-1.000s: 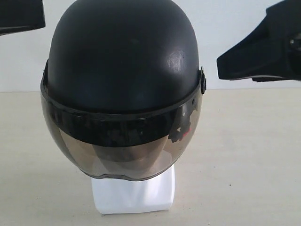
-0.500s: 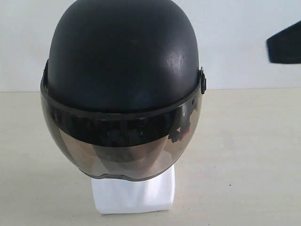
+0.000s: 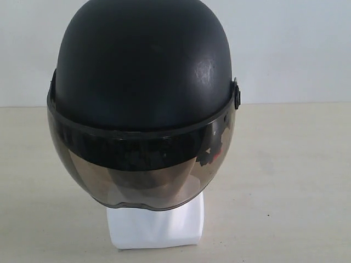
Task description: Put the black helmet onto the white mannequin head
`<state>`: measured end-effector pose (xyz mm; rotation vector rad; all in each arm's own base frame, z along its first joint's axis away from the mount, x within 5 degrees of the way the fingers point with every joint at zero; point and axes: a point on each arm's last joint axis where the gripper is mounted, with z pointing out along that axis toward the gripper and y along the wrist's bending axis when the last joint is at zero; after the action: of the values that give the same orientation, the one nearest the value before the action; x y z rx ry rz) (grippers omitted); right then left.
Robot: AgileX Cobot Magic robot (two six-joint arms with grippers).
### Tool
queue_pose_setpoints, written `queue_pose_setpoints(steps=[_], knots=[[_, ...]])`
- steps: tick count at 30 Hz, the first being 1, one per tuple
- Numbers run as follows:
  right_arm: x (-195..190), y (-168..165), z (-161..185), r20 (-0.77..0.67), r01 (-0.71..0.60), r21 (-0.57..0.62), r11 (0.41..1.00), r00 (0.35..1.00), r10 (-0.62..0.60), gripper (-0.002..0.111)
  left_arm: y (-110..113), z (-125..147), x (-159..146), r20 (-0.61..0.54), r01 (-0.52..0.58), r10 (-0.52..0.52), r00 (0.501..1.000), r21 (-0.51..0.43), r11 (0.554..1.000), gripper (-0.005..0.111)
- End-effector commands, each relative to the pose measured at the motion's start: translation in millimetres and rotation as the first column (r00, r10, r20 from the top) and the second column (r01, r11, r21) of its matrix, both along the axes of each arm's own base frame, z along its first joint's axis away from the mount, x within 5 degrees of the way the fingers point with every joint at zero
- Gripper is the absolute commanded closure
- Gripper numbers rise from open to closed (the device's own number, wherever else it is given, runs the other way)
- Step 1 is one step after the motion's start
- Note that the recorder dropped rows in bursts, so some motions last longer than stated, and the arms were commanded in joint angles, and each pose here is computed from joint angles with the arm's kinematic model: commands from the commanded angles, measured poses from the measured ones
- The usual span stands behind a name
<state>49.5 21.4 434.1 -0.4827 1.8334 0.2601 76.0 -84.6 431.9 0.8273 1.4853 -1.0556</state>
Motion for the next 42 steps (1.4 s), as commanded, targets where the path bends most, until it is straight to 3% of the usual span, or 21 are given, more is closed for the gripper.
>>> queue_pose_setpoints(steps=[1,23,27,29,33,36,39,42], knots=[[-2,-2,0,0.009,0.012,-0.007,1.0,1.0,-0.012,0.046,0,-1,-1,0.002,-0.003,0.003,1.0,0.002,1.0,0.102],[-2,-2,0,0.008,0.011,-0.005,1.0,1.0,-0.011,0.046,0,-1,-1,0.003,-0.003,0.003,1.0,0.003,1.0,0.102],[-2,-2,0,0.008,0.011,-0.005,1.0,1.0,-0.011,0.046,0,1,-12,0.106,-0.011,0.006,0.994,0.053,0.999,0.102],[-2,-2,0,0.008,0.011,-0.005,1.0,1.0,-0.011,0.046,0,3,-20,0.224,-0.026,0.008,0.975,0.079,0.997,0.102],[-2,-2,0,0.008,0.011,-0.005,1.0,1.0,-0.011,0.046,4,12,-45,0.542,-0.129,0.049,0.839,0.11,0.986,0.102],[-2,-2,0,0.008,0.011,-0.005,1.0,1.0,-0.011,0.046,12,22,-64,0.668,-0.281,0.195,0.718,0.021,0.96,0.102],[-2,-2,0,0.008,0.011,-0.005,1.0,1.0,-0.011,0.046,28,33,-80,0.702,-0.447,0.411,0.582,-0.147,0.883,0.102],[-2,-2,0,0.008,0.011,-0.005,1.0,1.0,-0.011,0.046,46,42,-96,0.681,-0.575,0.606,0.411,-0.323,0.752,0.102]])
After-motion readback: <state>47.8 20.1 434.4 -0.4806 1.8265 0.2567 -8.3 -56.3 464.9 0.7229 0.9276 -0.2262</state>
